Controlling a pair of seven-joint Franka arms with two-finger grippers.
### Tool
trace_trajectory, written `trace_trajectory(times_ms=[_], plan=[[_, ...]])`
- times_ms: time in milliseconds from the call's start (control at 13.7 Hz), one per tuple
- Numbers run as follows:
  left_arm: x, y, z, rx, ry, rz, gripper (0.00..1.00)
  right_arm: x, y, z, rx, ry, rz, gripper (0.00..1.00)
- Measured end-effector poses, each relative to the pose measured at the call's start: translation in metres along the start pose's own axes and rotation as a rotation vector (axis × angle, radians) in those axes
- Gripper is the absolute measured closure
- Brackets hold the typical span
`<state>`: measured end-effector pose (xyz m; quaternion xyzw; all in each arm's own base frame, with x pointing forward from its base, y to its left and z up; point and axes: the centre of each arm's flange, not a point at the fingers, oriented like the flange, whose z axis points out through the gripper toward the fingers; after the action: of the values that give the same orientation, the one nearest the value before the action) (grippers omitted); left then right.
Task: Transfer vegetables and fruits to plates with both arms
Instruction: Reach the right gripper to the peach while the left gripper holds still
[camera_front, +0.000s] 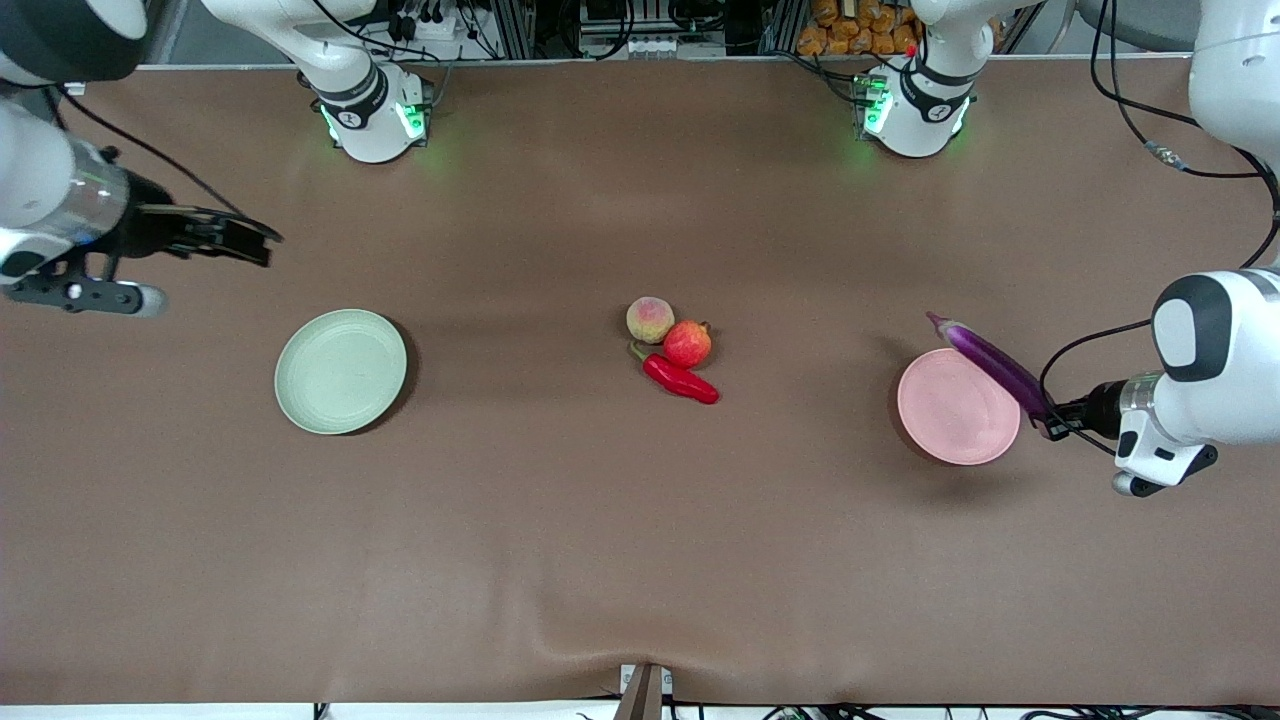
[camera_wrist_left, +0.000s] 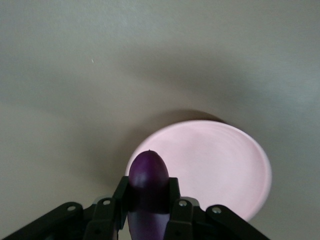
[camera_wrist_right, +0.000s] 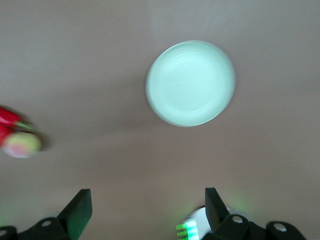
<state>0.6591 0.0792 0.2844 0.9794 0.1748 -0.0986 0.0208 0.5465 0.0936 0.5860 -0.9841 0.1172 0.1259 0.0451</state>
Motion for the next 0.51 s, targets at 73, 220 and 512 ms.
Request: trace_trajectory(times_ms=[73,220,512], plan=[[0.004,-0.001,0.011,0.004,0.001,0.03,0.65,-0.001,-0.014,0.005,0.05,-0.025,0.061,0.0],[0.007,0.003,0.024,0.003,0.001,0.078,0.65,0.001,-0.043,0.019,0.102,-0.061,0.162,0.0],[0.009,0.009,0.032,0.0,0.0,0.097,0.65,-0.018,-0.133,0.057,0.092,-0.051,0.269,0.0]])
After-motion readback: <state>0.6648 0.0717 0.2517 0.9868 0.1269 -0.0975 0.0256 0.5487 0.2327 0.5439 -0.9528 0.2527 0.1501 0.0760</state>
